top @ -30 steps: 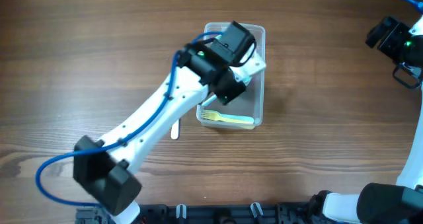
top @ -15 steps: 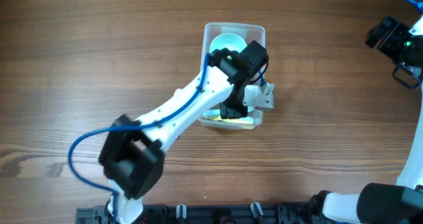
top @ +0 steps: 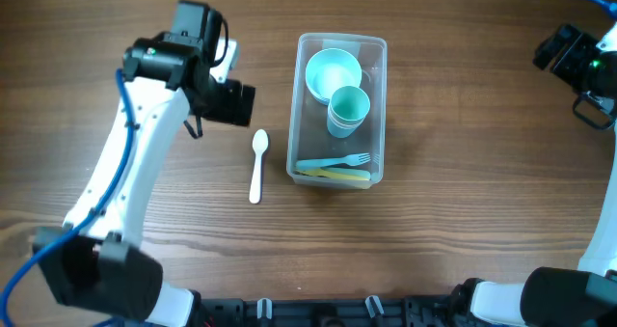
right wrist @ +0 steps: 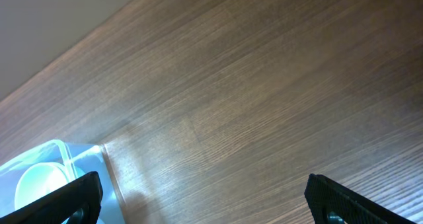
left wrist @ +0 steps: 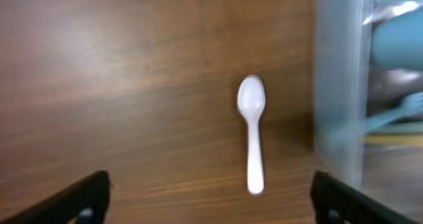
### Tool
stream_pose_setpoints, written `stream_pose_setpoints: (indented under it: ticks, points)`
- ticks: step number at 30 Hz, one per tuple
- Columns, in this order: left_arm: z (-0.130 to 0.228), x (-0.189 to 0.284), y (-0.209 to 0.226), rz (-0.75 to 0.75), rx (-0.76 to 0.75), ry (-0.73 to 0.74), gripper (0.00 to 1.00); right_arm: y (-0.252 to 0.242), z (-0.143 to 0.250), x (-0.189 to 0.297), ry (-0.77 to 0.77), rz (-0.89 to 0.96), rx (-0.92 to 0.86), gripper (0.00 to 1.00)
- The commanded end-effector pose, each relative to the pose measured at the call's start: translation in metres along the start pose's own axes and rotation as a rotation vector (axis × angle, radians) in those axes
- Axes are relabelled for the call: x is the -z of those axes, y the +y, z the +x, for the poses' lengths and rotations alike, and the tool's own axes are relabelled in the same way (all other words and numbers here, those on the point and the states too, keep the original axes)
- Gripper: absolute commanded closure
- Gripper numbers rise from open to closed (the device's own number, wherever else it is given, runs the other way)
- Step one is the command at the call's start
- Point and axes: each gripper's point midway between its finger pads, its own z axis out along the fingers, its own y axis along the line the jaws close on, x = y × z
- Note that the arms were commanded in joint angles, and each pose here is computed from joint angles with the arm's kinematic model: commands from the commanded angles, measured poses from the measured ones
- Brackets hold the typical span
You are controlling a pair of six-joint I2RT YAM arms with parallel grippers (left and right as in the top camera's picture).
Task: Pack container
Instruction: 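Grasp the white spoon with the left gripper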
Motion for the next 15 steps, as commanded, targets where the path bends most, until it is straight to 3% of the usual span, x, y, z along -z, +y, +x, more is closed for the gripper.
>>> stream_pose_setpoints:
  ticks: [1,2,4,8,11,15]
  points:
    - [0.023,-0.059,-0.026,0.149,0.079,0.109,0.0,0.0,0.001,-0.003,0.009,-0.002,-0.015,0.0]
    - [0.025,-0.077,-0.046,0.272,0.085,0.12,0.0,0.0,0.001,-0.003,0.009,-0.002,-0.015,0.0]
    - [0.026,-0.088,-0.048,0.283,0.088,0.138,0.0,0.0,0.001,-0.003,0.009,-0.002,-0.016,0.0]
    - [0.028,-0.093,-0.049,0.245,0.199,0.163,0.03,0.0,0.001,-0.003,0.009,-0.002,-0.016,0.0]
    - [0.041,-0.104,-0.033,0.083,0.227,0.176,0.06,0.0,0.001,-0.003,0.009,-0.002,-0.015,0.0]
    - [0.051,-0.121,-0.029,0.048,0.231,0.168,0.2,0.0,0.001,-0.003,0.009,-0.002,-0.016,0.0]
